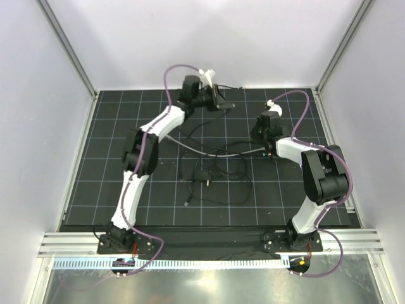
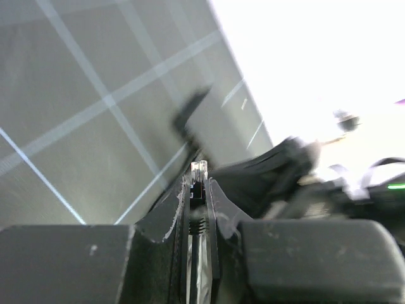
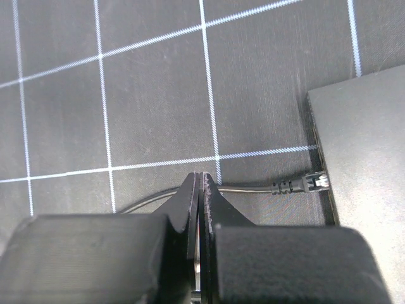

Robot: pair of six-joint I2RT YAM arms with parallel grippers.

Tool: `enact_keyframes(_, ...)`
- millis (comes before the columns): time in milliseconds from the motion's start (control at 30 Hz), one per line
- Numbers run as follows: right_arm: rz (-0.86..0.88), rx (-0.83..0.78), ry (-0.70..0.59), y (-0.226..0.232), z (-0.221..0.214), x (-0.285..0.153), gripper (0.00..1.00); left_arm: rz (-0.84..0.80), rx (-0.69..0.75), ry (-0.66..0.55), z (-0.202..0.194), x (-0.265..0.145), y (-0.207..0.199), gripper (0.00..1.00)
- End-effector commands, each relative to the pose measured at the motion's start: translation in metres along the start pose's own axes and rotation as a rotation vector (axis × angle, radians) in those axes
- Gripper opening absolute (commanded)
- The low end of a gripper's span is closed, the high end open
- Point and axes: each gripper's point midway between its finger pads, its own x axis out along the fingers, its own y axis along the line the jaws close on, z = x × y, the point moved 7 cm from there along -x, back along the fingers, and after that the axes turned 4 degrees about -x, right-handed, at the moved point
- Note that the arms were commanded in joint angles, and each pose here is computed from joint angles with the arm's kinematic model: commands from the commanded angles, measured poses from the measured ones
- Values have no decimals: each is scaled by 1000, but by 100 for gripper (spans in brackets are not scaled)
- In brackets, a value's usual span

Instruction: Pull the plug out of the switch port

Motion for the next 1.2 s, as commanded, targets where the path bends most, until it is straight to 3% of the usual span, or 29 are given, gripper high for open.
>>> enact_keyframes(0, 53, -8, -160, 7, 27, -10, 3, -77, 249, -295, 71, -55, -84, 0)
enact_keyframes(200, 61, 0, -193, 2, 28, -16, 3, -143, 470, -569, 137, -118, -155, 0)
enact_keyframes(367, 87, -2, -232, -2, 31, -23, 3, -110, 520, -596, 173, -153, -172, 0)
enact_keyframes(567, 133, 6, -245, 3, 32, -23, 3, -74, 580, -690, 181, -207, -203, 0)
enact_keyframes(633, 122, 9, -233, 2, 30, -22, 3, 38, 593, -669, 176, -218, -200, 0)
enact_keyframes(733, 100, 15, -225, 0, 32, -21, 3, 277, 526, -704, 159, -252, -196, 0)
enact_keyframes(767, 98, 19, -226, -1, 33, -21, 3, 395, 478, -697, 151, -258, -176, 0)
enact_keyframes(867, 108, 28, -226, -1, 34, -23, 3, 790, 291, -750, 129, -308, -141, 0)
enact_keyframes(900, 111, 28, -225, 0, 34, -23, 3, 867, 148, -725, 113, -315, -119, 0)
enact_keyframes(933, 119, 37, -227, 1, 34, -24, 3, 874, 57, -746, 113, -339, -105, 0)
enact_keyframes(1000, 136, 44, -220, 3, 33, -22, 3, 792, -128, -717, 97, -338, -64, 0)
enact_keyframes(1033, 137, 50, -221, 3, 33, -21, 3, 732, -158, -689, 92, -338, -59, 0)
enact_keyframes(1167, 139, 53, -220, 4, 32, -21, 3, 792, -295, -605, 76, -350, 19, 0)
